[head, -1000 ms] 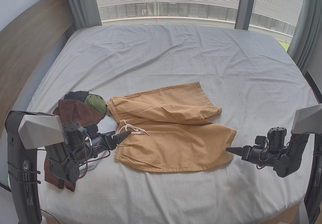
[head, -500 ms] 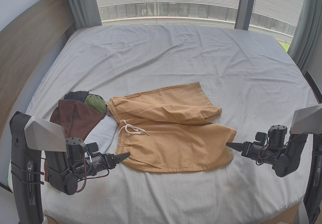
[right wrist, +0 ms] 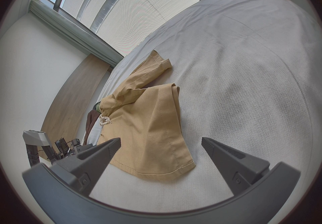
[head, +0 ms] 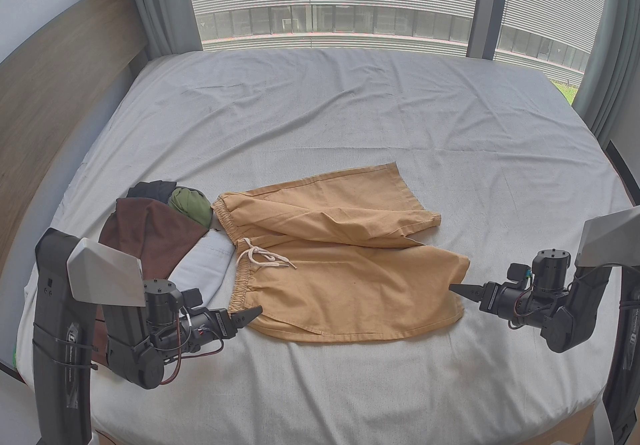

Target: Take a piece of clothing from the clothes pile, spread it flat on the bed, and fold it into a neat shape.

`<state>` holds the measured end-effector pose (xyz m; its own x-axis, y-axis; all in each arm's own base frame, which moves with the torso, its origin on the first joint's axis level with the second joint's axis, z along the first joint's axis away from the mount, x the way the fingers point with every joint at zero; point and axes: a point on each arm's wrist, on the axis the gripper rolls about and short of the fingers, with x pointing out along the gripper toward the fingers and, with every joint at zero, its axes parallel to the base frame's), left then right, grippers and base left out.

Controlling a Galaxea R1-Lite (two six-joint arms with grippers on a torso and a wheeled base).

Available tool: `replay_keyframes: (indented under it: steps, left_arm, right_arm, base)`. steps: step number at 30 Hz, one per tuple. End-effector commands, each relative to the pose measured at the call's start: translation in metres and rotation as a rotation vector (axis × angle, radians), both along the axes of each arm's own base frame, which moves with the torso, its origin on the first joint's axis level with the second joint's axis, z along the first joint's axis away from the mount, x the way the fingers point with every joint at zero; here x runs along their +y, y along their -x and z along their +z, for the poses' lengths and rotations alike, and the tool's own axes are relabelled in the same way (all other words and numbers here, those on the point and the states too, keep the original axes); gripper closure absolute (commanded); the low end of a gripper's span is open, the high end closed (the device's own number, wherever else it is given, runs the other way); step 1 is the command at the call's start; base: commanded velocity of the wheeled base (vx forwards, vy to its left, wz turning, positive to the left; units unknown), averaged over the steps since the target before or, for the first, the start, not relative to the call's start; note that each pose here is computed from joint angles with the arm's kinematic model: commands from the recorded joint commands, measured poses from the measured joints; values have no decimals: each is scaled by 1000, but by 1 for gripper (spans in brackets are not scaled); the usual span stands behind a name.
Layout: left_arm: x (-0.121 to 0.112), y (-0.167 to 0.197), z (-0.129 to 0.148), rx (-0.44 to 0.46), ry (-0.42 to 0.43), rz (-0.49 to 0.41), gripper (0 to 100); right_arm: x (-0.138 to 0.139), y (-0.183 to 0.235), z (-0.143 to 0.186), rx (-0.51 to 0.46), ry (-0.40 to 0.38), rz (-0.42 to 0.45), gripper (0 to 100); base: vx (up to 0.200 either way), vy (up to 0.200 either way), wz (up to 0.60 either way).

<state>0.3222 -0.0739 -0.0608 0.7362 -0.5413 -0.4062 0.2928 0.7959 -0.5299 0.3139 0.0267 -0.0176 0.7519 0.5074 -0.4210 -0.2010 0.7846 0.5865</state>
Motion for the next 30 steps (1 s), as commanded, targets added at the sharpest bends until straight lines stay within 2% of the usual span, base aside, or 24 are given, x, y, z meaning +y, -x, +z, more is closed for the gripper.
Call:
replay_keyframes:
  steps: [1,4,5,11,15,23,25,30]
  left_arm:
    - [-5,-4,-9,3,-3,-9,0]
    - [-6,-7,-15,5,-6,-7,0]
    - [-6,-8,-17,4,-6,-7,100]
    - [-3,-14,-16,-13,-2,7,100]
    - [12,-12,1,-37,0,48,100]
    - [33,16,9,32,-32,81,100]
    - [34,17,8,36,-33,79,100]
    - [33,11,6,15,-39,70,100]
  right_arm:
    - [0,0,0,-2,-1,-1,0]
    - [0,0,0,-2,-1,-1,0]
    - [0,0,0,-2,-1,-1,0]
    - [0,0,-1,2,0,2,0]
    - [1,2,-3,14,1,5,0]
    - [0,6,-7,28,15,11,0]
    - [1,7,-8,30,23,17,0]
    - [4,17,-32,74,101,83,0]
  base:
    - [0,0,0]
    - [0,0,0]
    - [0,0,0]
    - [0,0,0]
    - [0,0,0]
    - [0,0,0]
    - [0,0,0]
    - [0,0,0]
